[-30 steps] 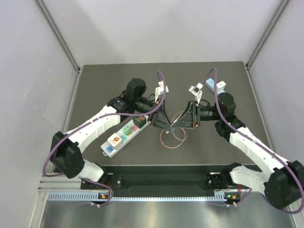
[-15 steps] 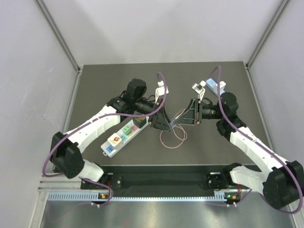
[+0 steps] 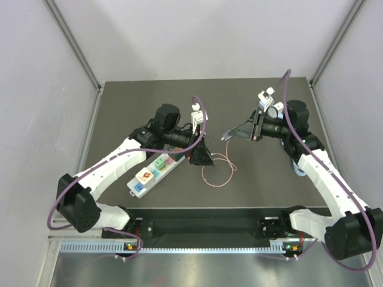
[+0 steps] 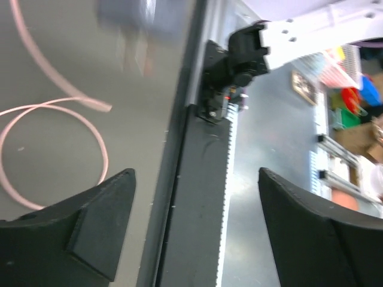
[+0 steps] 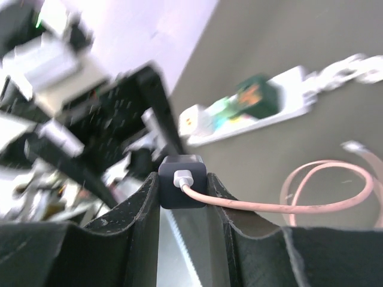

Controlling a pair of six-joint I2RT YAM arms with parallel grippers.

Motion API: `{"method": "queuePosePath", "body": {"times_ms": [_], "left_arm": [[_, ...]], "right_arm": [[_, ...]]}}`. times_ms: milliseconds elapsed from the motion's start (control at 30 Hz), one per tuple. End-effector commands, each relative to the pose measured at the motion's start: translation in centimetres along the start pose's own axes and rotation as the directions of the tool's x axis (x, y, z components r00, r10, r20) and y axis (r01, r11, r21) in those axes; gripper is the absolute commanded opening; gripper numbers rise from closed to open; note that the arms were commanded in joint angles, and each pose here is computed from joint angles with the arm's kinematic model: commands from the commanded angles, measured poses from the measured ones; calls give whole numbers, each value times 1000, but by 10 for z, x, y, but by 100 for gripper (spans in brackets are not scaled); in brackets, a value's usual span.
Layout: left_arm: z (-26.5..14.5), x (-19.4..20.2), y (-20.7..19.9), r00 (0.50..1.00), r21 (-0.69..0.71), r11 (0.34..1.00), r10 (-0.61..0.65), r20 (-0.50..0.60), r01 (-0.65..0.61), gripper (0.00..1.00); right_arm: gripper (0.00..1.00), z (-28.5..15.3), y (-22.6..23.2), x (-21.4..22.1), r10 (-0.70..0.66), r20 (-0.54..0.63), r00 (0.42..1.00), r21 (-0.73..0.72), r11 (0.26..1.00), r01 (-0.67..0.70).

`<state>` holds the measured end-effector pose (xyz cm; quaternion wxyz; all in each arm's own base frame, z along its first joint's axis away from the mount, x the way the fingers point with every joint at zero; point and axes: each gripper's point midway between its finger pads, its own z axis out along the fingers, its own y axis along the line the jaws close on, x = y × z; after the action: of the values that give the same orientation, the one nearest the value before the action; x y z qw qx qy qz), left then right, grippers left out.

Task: Insert the plug

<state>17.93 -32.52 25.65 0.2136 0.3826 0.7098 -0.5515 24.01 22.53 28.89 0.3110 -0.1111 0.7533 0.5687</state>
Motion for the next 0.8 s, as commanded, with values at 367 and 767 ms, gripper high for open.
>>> {"method": "queuePosePath", "body": {"times_ms": [367,767], "left_arm": [[-52,-4,98,994,-641,767,95,61,-34,99],[-66,2,112,993,-716,698,98,74,-16,98]], "right_arm": [[0,-75,-147,-162,-242,244,939,893,433,-121],[0,-59,-264,-229,-270,316,910,949,76,-307]]}}
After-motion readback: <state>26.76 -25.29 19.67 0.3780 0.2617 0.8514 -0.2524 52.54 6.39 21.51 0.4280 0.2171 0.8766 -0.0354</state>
